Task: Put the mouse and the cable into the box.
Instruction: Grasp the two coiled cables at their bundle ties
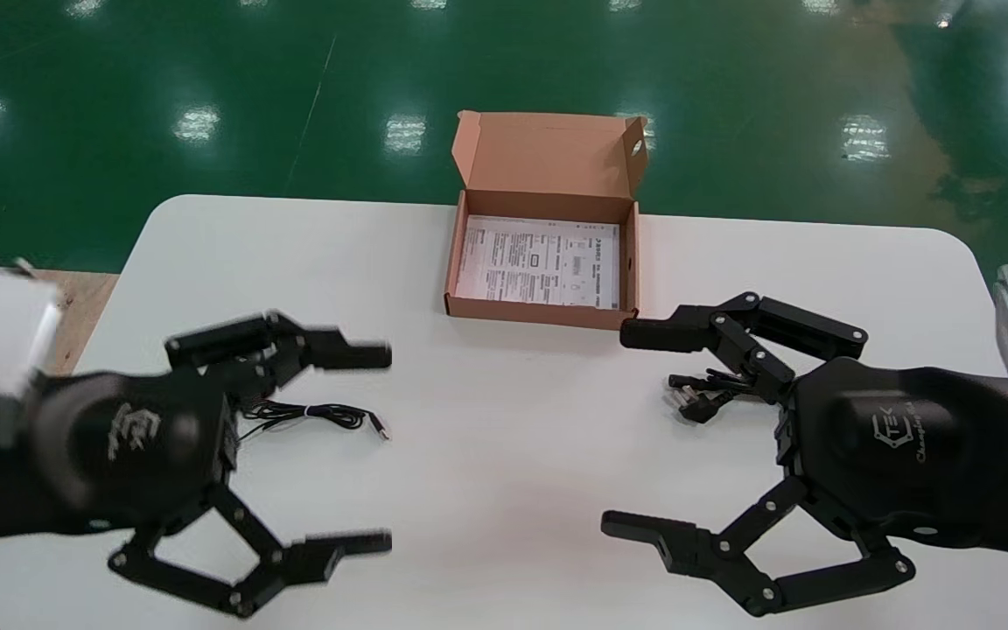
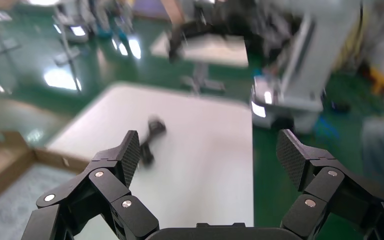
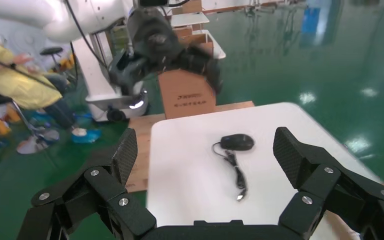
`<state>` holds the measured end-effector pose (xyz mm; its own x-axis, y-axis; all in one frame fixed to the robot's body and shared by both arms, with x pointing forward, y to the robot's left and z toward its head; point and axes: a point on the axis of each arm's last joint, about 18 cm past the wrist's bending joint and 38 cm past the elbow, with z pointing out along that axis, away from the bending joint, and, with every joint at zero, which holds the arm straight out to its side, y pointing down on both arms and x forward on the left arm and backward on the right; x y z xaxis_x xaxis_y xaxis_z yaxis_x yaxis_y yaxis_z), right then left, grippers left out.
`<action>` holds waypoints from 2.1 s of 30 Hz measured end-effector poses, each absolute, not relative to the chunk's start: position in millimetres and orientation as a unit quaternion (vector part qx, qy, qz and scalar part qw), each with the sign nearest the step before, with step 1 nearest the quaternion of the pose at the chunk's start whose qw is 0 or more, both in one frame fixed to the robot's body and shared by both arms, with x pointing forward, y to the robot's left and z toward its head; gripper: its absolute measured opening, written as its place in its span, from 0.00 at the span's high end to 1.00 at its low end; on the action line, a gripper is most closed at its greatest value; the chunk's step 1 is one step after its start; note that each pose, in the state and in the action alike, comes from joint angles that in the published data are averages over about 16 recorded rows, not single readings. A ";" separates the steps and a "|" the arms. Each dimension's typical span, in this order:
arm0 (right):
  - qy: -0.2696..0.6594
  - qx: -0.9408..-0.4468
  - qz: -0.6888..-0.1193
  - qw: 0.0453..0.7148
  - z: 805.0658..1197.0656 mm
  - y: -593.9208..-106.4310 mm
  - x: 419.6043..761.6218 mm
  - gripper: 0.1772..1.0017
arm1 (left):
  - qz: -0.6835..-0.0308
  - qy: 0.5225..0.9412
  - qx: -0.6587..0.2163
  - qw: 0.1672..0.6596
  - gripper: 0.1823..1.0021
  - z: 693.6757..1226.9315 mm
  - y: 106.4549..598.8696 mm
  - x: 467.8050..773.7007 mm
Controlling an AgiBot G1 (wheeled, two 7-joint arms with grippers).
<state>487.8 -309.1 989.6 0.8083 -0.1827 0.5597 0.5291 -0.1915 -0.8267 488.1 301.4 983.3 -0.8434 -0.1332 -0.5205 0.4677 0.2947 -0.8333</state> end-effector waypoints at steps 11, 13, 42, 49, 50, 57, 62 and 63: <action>-0.155 -0.759 -0.404 0.487 980.0 -350.1 548.2 0.00 | -0.427 0.843 0.100 0.313 0.00 979.1 317.4 554.3; -0.155 -0.767 -0.421 0.458 977.6 -360.2 561.5 0.00 | -0.405 0.851 0.095 0.321 0.00 977.9 320.7 569.7; -0.099 -0.829 -0.500 0.231 934.0 -404.0 685.8 0.00 | -0.265 0.889 0.026 0.373 0.00 923.6 371.5 676.6; -0.089 -0.833 -0.499 0.220 929.4 -403.0 692.7 0.00 | -0.251 0.890 0.026 0.381 0.00 917.2 373.7 682.7; -0.088 -0.834 -0.499 0.219 928.5 -403.4 693.2 0.00 | -0.249 0.890 0.026 0.382 0.00 916.5 374.0 683.3; -0.077 -0.839 -0.495 0.213 923.6 -406.4 695.0 0.00 | -0.240 0.890 0.027 0.386 0.00 913.0 375.4 686.3; -0.073 -0.840 -0.494 0.213 922.0 -407.3 695.4 0.01 | -0.237 0.891 0.027 0.387 0.01 912.3 376.0 686.8; -0.072 -0.840 -0.494 0.213 921.9 -407.3 695.4 0.02 | -0.237 0.891 0.027 0.387 0.01 912.3 376.0 686.9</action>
